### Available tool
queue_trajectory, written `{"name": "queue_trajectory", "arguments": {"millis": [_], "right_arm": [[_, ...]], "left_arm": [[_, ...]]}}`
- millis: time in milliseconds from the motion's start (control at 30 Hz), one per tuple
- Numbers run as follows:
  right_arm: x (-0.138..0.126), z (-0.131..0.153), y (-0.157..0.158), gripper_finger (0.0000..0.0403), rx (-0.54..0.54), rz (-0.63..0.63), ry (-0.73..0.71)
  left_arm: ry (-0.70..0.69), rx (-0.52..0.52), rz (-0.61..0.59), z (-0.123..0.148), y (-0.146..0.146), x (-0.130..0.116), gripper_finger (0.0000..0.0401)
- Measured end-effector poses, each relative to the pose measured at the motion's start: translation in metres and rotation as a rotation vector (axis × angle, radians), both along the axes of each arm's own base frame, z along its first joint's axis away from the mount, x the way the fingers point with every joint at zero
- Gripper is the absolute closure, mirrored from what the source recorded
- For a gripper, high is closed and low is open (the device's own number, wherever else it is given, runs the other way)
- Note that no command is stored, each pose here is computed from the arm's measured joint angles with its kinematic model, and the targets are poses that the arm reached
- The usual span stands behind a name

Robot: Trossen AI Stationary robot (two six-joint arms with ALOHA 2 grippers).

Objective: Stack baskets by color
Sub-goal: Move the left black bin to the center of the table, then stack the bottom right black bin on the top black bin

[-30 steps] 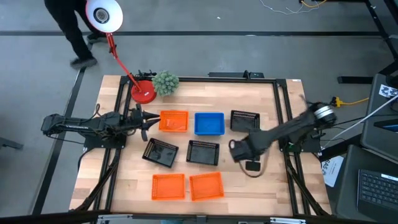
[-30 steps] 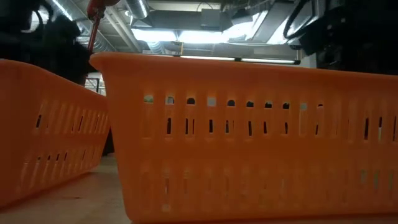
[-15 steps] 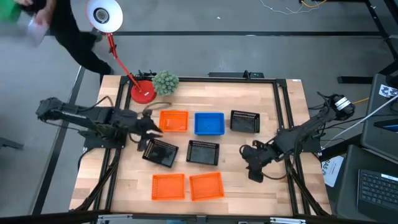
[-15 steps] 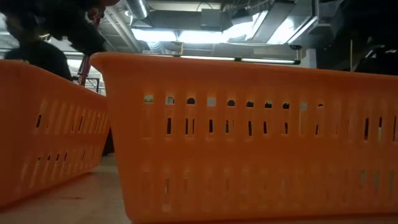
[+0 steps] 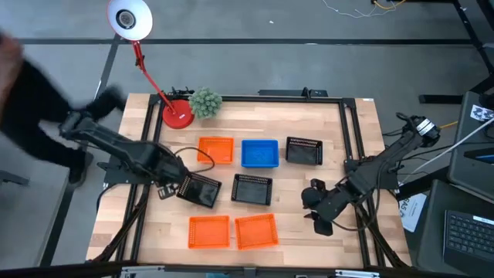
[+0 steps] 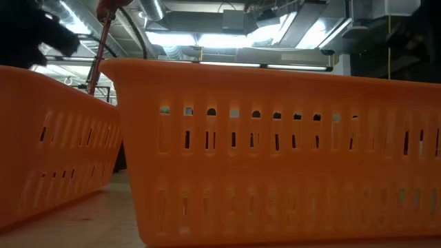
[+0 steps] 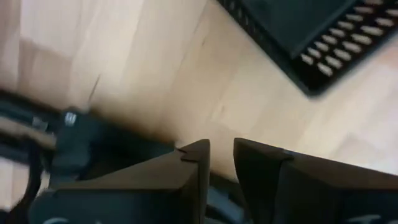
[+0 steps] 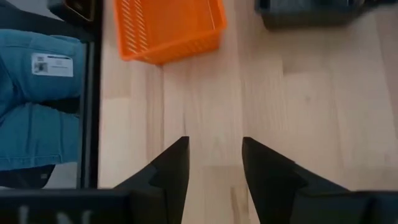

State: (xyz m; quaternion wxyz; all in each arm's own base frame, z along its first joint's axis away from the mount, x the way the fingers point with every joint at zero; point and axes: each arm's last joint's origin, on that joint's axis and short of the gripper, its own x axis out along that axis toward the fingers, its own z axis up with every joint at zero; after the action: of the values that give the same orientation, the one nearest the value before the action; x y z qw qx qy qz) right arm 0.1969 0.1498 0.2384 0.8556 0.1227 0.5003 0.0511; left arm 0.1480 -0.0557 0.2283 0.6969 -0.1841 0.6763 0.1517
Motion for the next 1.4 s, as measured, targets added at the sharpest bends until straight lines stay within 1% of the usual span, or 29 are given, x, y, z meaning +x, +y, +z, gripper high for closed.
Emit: {"name": "queue_trajectory", "arguments": {"millis": [100, 167, 300, 367, 433, 567, 700, 800, 967, 1033, 1100, 1167, 1233, 1333, 1400], "right_arm": [[0.002, 0.008, 0.003, 0.0256, -0.006, 0.026, -0.031], [0.003, 0.012, 0.003, 0.0256, 0.001, 0.027, -0.040], [0.004, 0.018, 0.005, 0.0256, 0.014, 0.028, -0.057], [0.005, 0.020, 0.005, 0.0256, 0.016, 0.030, -0.061], [0.005, 0.021, 0.005, 0.0256, 0.019, 0.029, -0.064], [0.005, 0.022, 0.006, 0.0256, 0.028, 0.033, -0.059], [0.005, 0.022, 0.006, 0.0256, 0.028, 0.032, -0.057], [0.005, 0.022, 0.006, 0.0256, 0.027, 0.033, -0.057], [0.005, 0.022, 0.005, 0.0256, 0.016, 0.032, -0.064], [0.006, 0.022, 0.004, 0.0256, -0.035, 0.017, -0.097], [0.008, 0.022, 0.001, 0.0256, -0.108, -0.040, -0.149], [0.010, 0.022, -0.001, 0.0256, -0.157, -0.085, -0.180], [0.014, 0.020, -0.005, 0.0256, -0.191, -0.086, -0.186], [0.026, 0.013, -0.009, 0.0256, -0.235, -0.040, -0.175], [0.037, 0.007, -0.012, 0.0256, -0.234, 0.010, -0.157]], "left_arm": [[-0.045, 0.040, -0.014, -0.018, -0.006, 0.012, 0.0340], [-0.078, 0.049, -0.014, -0.028, -0.009, 0.022, 0.0341], [-0.063, 0.103, 0.023, -0.049, -0.014, 0.041, 0.0341], [-0.088, 0.103, 0.047, -0.058, -0.017, 0.052, 0.0341], [-0.144, 0.082, 0.058, -0.065, -0.019, 0.064, 0.0341], [-0.259, 0.046, 0.047, -0.071, -0.020, 0.084, 0.0341], [-0.307, 0.037, 0.069, -0.066, -0.016, 0.089, 0.0341], [-0.353, 0.051, 0.076, -0.056, -0.016, 0.097, 0.0341], [-0.473, 0.072, -0.016, -0.024, -0.021, 0.117, 0.0341], [-0.499, 0.070, -0.031, -0.011, -0.022, 0.123, 0.0341], [-0.474, 0.078, -0.038, 0.001, -0.023, 0.123, 0.0341], [-0.430, 0.091, -0.051, 0.011, -0.025, 0.121, 0.0341], [-0.369, 0.109, -0.090, 0.019, -0.028, 0.115, 0.0342], [-0.257, 0.158, -0.260, 0.020, -0.034, 0.102, 0.0342], [-0.191, 0.183, -0.337, 0.018, -0.038, 0.094, 0.0342]]}}
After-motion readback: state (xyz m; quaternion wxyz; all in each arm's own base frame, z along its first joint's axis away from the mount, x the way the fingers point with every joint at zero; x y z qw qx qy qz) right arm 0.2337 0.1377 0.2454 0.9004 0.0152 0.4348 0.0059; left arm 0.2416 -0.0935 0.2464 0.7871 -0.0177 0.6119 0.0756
